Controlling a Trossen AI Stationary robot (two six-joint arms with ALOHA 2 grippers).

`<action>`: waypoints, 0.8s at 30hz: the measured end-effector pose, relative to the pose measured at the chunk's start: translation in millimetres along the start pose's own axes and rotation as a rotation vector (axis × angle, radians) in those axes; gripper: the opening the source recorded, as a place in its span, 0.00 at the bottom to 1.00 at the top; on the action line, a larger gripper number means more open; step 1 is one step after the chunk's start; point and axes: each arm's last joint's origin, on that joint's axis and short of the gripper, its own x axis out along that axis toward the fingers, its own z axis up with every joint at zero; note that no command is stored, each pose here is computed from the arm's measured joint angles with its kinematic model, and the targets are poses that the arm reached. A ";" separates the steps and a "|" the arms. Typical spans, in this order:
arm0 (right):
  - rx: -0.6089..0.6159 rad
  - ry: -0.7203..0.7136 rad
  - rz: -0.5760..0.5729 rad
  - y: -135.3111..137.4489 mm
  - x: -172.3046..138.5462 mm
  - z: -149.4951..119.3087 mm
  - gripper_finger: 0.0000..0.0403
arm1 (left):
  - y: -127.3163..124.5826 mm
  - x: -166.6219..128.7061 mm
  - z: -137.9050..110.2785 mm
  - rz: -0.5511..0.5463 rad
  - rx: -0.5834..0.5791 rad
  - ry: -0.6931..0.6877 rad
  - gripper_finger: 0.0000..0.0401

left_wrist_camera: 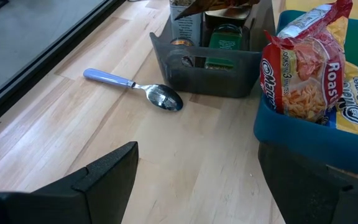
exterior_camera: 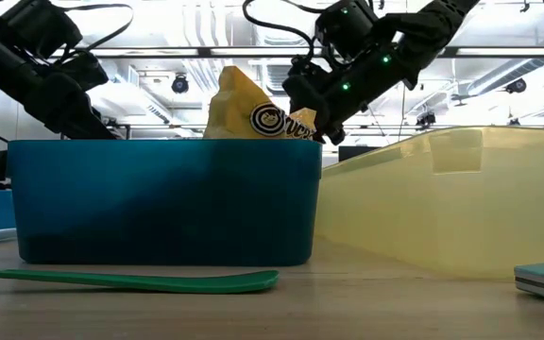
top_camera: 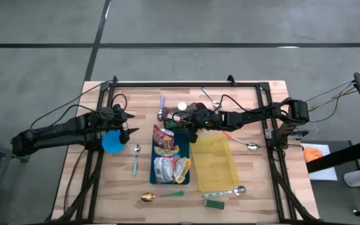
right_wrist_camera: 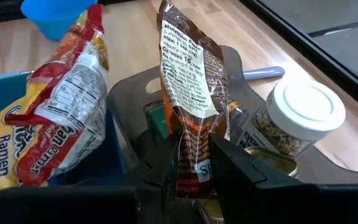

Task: Pick & Place Food Item
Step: Put the orange spice bag into the black bin

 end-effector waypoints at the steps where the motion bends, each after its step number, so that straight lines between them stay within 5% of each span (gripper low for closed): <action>1: 0.000 0.001 0.003 0.0 0.0 0.0 0.21 | 0.0 0.0 0.0 0.000 0.000 0.000 0.84; 24: -0.003 0.000 -0.025 -0.5 0.7 -1.0 0.21 | 0.0 0.0 0.0 0.000 0.000 0.000 0.84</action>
